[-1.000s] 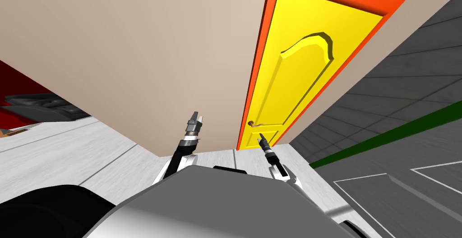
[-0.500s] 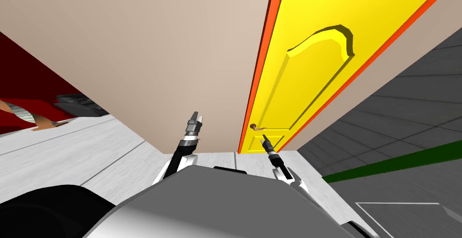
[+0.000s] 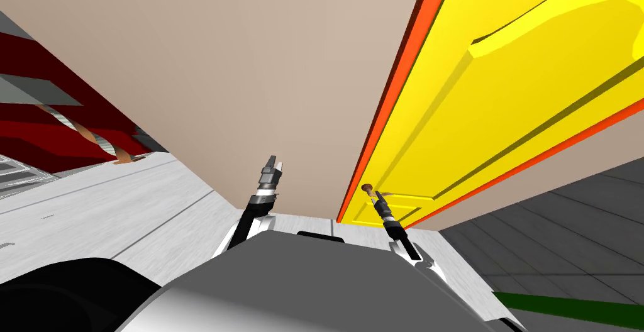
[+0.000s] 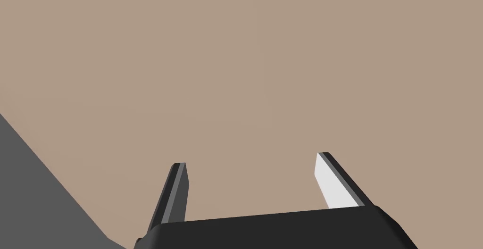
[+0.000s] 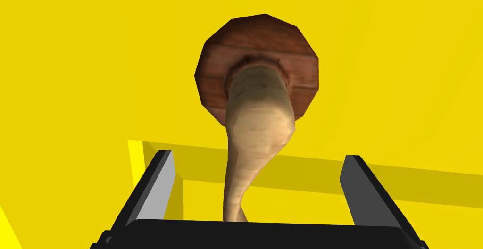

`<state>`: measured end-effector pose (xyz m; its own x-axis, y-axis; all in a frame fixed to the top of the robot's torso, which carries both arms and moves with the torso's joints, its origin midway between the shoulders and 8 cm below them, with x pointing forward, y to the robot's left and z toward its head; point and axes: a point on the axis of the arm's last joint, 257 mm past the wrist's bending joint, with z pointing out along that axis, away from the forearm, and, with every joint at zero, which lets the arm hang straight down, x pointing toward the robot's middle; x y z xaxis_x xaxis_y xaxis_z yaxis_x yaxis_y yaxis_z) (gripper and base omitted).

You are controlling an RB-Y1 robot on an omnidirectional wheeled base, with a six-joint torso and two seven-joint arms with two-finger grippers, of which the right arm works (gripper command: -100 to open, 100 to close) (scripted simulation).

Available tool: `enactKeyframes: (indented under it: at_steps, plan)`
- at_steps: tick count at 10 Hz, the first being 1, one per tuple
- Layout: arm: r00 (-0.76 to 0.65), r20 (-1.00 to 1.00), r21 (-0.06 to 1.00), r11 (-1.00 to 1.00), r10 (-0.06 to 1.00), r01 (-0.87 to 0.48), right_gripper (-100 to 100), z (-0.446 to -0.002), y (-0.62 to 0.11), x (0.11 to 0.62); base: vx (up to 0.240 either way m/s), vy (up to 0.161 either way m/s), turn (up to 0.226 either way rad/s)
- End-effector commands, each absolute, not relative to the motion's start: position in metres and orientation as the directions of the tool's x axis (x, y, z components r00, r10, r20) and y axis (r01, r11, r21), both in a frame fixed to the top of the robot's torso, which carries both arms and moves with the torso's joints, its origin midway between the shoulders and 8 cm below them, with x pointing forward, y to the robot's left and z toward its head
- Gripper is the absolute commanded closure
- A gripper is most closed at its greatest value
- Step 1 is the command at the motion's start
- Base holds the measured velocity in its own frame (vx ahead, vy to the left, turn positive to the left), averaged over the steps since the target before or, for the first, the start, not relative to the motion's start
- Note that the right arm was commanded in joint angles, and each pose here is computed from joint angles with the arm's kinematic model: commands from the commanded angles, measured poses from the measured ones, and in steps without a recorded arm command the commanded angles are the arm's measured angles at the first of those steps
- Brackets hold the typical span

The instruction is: Pull the door open

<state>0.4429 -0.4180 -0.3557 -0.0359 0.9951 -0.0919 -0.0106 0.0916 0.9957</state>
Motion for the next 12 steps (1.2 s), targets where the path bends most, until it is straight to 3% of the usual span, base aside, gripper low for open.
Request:
enactKeyframes:
  at_steps: [1, 4, 5, 10, 12]
  plan:
    - [-0.010, -0.091, 0.996, 0.091, 0.996, -0.010, -100, -0.355, -0.434, 0.437, 0.113, 0.024, 0.138]
    - [-0.001, -0.092, 0.996, 0.092, 0.996, -0.010, -100, -0.355, -0.440, 0.434, 0.069, -0.001, 0.066]
    - [-0.001, -0.092, 0.996, 0.092, 0.996, -0.010, 100, -0.355, -0.440, 0.434, 0.000, 0.000, 0.000]
    - [-0.001, -0.092, 0.996, 0.092, 0.996, -0.010, 100, -0.355, -0.440, 0.434, -0.004, -0.001, -0.001]
    - [-0.019, -0.095, 0.995, 0.095, 0.995, -0.008, 100, -0.356, -0.444, 0.423, -0.143, -0.045, 0.136]
